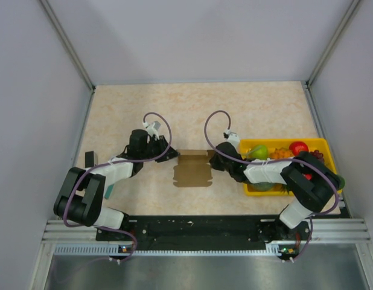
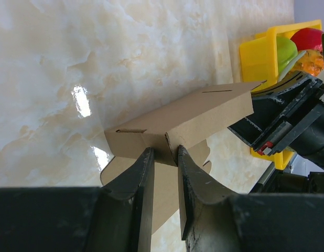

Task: Fold the paper box

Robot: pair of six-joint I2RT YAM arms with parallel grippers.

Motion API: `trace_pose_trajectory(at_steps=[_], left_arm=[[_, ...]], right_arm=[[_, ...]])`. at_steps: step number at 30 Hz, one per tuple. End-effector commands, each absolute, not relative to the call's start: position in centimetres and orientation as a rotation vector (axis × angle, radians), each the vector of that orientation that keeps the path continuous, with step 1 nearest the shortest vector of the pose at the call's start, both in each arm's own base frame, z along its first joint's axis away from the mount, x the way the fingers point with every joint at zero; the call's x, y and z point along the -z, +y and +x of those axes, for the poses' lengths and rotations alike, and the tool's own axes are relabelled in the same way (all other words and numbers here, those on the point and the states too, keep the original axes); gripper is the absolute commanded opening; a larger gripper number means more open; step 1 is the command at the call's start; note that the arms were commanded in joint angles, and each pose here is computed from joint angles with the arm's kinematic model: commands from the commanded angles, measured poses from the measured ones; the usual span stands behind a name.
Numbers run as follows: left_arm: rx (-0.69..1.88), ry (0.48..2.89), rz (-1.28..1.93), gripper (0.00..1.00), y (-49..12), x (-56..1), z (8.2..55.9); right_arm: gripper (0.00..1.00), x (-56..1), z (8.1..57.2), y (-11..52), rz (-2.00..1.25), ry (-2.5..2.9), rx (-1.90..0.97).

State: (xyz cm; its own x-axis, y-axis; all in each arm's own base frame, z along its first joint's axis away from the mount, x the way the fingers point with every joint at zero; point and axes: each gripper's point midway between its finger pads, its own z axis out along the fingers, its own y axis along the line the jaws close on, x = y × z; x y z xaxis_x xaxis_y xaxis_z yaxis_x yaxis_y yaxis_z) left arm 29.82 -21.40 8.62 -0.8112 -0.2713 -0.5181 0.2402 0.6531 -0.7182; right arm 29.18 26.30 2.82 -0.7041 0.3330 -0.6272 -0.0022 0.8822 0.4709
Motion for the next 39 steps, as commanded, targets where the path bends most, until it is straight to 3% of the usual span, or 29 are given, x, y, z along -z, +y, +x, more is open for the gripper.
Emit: trace_pose_trajectory(at_steps=[1, 10, 17, 23, 26, 33, 39], left_arm=[[1.101, 2.314, -0.036, 0.05, -21.5, -7.5, 29.0], [1.108, 2.315, -0.034, 0.04, -21.6, -7.5, 28.8], [1.097, 2.322, -0.039, 0.04, -21.5, -7.3, 28.8], [1.095, 2.322, -0.031, 0.04, -21.5, -7.4, 28.8], [1.092, 2.326, -0.032, 0.04, -21.5, -7.4, 28.9], [1.08, 2.328, -0.023, 0.04, -21.4, -7.4, 28.8], [1.073, 2.333, -0.011, 0.04, -21.3, -7.4, 28.8]], right_arm=[[0.0, -5.7, 29.5, 30.7, 0.06, 2.195, -0.657], [0.0, -5.5, 29.4, 32.3, -0.061, 2.199, -0.571], [0.1, -6.0, 28.5, 31.8, -0.039, 2.237, -0.586], [0.38, -7.0, 25.4, 28.1, -0.096, 2.337, -0.502], [0.44, -7.7, 23.5, 26.7, -0.173, 2.393, -0.548], [0.45, -11.3, 22.6, 25.2, -0.524, 2.392, -0.576], [0.36, -14.1, 27.4, 22.2, -0.772, 2.306, -0.166]])
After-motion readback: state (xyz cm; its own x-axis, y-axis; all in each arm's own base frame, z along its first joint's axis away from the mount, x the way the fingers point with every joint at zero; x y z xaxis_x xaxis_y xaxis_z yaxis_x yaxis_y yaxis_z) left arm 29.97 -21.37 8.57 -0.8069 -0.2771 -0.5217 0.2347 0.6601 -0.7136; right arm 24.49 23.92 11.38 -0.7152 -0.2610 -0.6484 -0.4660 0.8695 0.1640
